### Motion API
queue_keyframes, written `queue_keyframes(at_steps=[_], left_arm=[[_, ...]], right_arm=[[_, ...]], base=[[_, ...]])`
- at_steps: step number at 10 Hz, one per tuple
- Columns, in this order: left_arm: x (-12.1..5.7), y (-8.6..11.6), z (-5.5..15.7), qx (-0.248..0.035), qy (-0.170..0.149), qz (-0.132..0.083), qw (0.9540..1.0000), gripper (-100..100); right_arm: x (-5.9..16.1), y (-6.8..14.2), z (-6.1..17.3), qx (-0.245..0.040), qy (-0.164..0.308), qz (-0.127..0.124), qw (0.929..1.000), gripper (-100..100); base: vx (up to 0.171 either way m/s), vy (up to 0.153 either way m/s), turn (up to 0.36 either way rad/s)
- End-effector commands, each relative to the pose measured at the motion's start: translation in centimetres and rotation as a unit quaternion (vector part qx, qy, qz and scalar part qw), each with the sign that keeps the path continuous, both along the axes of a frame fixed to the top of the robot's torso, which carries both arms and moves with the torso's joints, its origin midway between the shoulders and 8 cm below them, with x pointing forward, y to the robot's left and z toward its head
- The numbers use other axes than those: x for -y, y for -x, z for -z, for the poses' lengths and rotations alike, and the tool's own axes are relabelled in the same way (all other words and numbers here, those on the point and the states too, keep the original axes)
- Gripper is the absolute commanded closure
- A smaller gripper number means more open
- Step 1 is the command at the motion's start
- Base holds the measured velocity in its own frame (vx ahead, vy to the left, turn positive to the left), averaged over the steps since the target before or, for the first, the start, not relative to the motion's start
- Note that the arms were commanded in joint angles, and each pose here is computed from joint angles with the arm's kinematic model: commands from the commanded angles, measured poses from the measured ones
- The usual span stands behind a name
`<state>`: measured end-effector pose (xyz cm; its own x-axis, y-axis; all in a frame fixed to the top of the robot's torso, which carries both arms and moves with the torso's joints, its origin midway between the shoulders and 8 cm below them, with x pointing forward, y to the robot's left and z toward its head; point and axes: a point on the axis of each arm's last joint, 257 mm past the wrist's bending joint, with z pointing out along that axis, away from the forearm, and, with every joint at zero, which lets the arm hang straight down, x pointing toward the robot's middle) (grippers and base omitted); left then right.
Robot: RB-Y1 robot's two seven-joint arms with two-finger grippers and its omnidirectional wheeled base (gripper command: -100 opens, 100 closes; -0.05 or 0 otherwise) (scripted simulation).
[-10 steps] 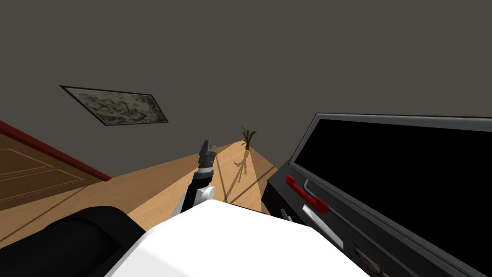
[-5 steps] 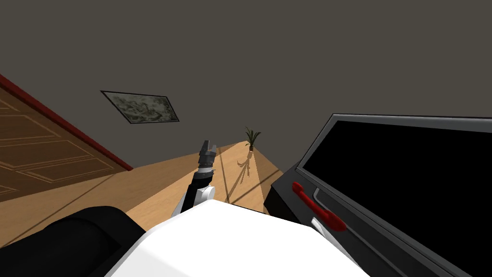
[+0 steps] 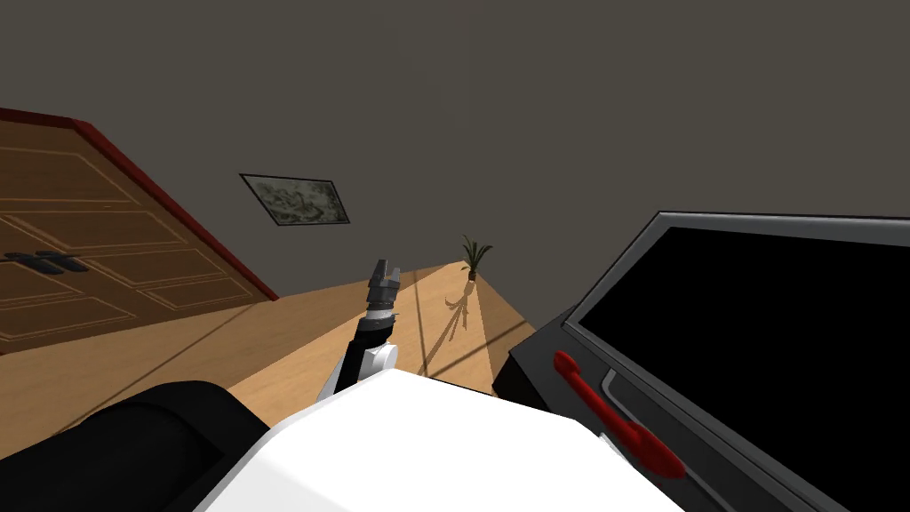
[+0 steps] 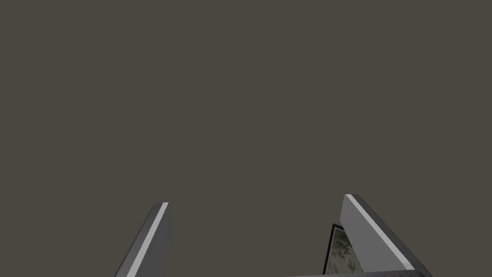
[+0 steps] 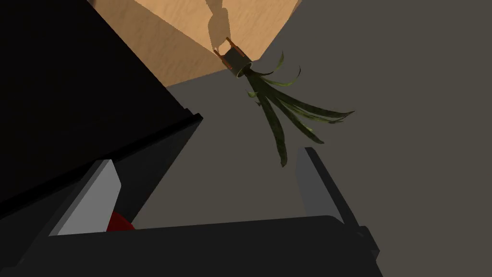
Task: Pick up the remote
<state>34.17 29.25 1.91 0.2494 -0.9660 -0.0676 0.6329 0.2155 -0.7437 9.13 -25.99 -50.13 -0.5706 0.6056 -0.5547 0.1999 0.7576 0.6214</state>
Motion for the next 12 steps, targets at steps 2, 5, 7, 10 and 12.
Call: queue_keyframes(at_steps=[2, 5, 7, 10, 12], left_arm=[[0.0, 0.0, 0.0, 0.0, 0.0, 0.0, 1.0, 0], [0.0, 0.0, 0.0, 0.0, 0.0, 0.0, 1.0, 0], [0.0, 0.0, 0.0, 0.0, 0.0, 0.0, 1.0, 0], [0.0, 0.0, 0.0, 0.0, 0.0, 0.0, 1.0, 0], [0.0, 0.0, 0.0, 0.0, 0.0, 0.0, 1.0, 0]], right_arm=[[0.6, 3.8, 2.0, -0.041, 0.025, -0.023, 0.9986, -100], [1.5, 7.4, 3.8, -0.081, 0.047, -0.043, 0.9947, -100], [2.1, 10.2, 4.9, -0.109, 0.066, -0.065, 0.9897, -100], [3.9, 16.1, 6.7, -0.168, 0.103, -0.107, 0.9745, -100], [5.3, 19.6, 7.3, -0.202, 0.122, -0.127, 0.9633, -100]], base=[[0.054, -0.021, 0.206], [0.036, -0.021, 0.143], [0.057, -0.041, 0.201], [0.048, -0.037, 0.212], [0.065, -0.059, 0.295]])
